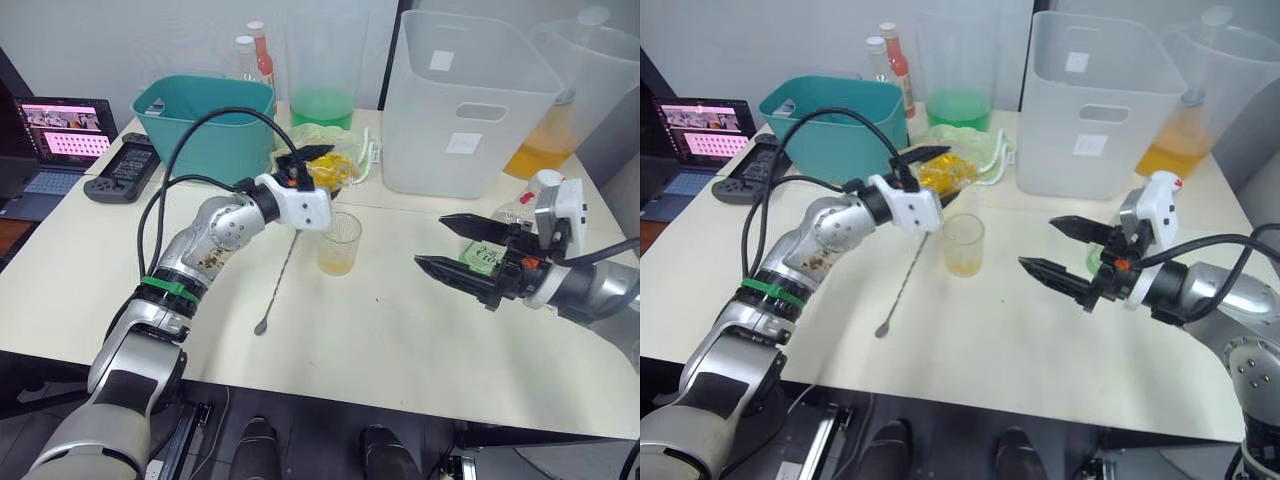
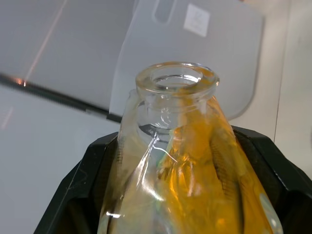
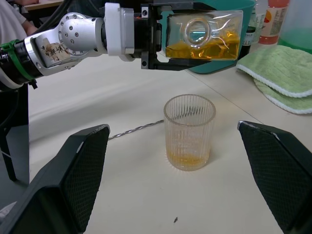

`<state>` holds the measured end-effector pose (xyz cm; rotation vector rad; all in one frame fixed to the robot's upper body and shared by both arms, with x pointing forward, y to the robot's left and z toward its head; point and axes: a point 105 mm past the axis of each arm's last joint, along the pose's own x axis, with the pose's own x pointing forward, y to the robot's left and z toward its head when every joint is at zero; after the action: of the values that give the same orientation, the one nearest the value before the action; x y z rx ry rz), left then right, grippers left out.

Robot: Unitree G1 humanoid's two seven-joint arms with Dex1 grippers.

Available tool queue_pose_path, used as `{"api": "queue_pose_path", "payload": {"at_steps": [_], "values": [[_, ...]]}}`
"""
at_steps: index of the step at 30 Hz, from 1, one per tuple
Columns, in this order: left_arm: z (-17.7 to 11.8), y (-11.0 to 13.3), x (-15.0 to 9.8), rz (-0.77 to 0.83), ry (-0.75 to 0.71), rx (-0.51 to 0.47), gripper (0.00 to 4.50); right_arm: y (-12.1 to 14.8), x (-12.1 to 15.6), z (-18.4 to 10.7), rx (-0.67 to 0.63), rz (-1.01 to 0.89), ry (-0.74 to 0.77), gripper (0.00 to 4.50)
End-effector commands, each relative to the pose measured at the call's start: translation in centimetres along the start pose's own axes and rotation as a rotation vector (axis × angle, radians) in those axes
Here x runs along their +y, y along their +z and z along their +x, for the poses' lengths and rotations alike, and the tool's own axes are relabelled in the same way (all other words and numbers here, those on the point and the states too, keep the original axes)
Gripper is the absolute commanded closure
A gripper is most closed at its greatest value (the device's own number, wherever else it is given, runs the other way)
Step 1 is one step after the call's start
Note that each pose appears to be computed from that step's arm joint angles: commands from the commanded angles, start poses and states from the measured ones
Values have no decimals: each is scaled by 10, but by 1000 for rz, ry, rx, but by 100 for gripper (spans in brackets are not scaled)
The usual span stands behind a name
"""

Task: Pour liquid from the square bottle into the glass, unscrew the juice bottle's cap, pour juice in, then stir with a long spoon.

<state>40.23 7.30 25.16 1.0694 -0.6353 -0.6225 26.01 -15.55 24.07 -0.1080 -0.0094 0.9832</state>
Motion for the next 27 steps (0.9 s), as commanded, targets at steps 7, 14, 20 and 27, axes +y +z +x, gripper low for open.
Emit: {"api": "queue_pose_path", "payload": {"at_steps": [7,14,20,27], "values": [[-41,-40,91,-596,418,154,171,9,1,10,-24,-12,85,3],[-88,-84,100,-843,569,301,171,10,2,20,-29,-8,124,3],[-111,-95,88,-939,628,316,171,10,2,24,-29,-3,143,3],[-117,-102,60,-961,578,339,171,10,3,25,-29,-2,159,3]]}}
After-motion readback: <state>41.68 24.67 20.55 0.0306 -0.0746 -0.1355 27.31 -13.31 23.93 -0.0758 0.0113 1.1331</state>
